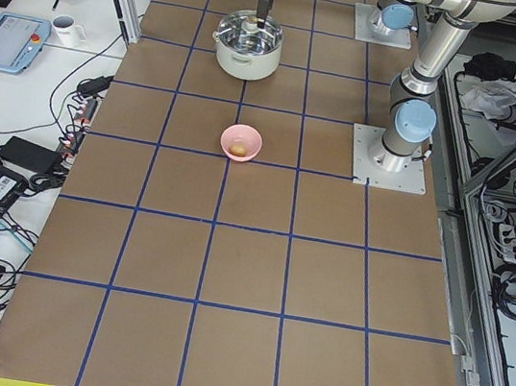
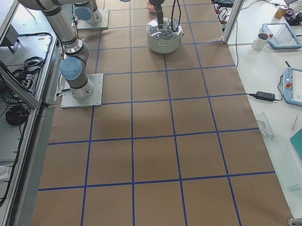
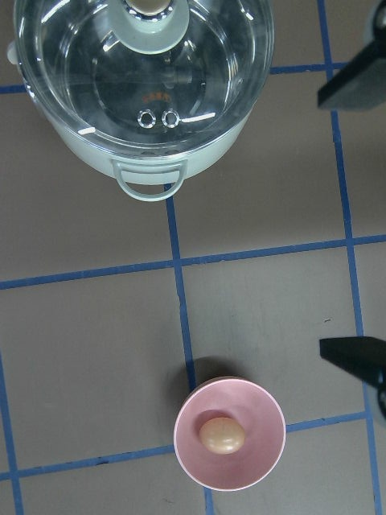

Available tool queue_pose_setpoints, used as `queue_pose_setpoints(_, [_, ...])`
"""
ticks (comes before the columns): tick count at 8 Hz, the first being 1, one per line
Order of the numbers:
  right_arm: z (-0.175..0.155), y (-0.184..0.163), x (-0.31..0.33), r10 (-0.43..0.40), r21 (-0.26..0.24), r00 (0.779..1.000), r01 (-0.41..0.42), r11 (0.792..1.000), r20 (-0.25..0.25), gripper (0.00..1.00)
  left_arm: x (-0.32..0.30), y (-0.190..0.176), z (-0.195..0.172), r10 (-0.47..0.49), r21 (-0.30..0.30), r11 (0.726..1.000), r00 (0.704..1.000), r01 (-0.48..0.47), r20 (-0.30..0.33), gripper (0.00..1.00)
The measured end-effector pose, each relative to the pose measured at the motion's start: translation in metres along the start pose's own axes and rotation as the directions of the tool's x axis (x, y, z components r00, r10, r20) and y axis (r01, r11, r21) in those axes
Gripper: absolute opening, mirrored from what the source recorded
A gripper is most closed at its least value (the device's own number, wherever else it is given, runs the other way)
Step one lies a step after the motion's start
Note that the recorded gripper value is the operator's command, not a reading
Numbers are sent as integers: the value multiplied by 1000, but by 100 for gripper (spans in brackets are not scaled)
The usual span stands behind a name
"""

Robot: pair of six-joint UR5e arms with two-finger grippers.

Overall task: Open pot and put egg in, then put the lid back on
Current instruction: 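Lower the right gripper onto the lid knob while the left descends to the egg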

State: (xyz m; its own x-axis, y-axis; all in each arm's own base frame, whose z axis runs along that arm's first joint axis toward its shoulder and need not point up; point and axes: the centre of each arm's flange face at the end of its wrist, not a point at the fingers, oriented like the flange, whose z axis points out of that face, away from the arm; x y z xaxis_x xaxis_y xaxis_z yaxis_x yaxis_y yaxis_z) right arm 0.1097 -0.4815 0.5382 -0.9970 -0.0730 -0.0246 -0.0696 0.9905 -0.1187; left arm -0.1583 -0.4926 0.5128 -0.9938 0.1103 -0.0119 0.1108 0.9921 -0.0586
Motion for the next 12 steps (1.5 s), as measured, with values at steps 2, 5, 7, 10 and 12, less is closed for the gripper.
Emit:
queue_pose_setpoints(2, [1, 0, 0, 0, 0, 1000, 0, 1000, -2, 100, -1, 0, 1, 0, -2, 1000, 1000, 0, 0, 100])
queue_pose_setpoints(5, [1, 0, 0, -3, 5, 1000, 4, 1000, -24, 100, -33, -12, 14, -43, -25, 999, 999, 43, 4, 100])
queue_pose_setpoints(7, [6, -5, -20, -16, 25, 999, 17, 1000, -39, 100, -89, -40, 48, -67, -53, 996, 998, 67, 3, 100])
queue_pose_setpoints(10, [46, -24, -117, 36, 58, 999, -36, 998, -9, 100, -145, -66, 119, -9, -95, 995, 1000, 9, 3, 100])
queue_pose_setpoints(12, [90, -35, -183, 99, 71, 995, -100, 992, 20, 100, -183, -62, 176, 34, -104, 994, 999, -33, 8, 100])
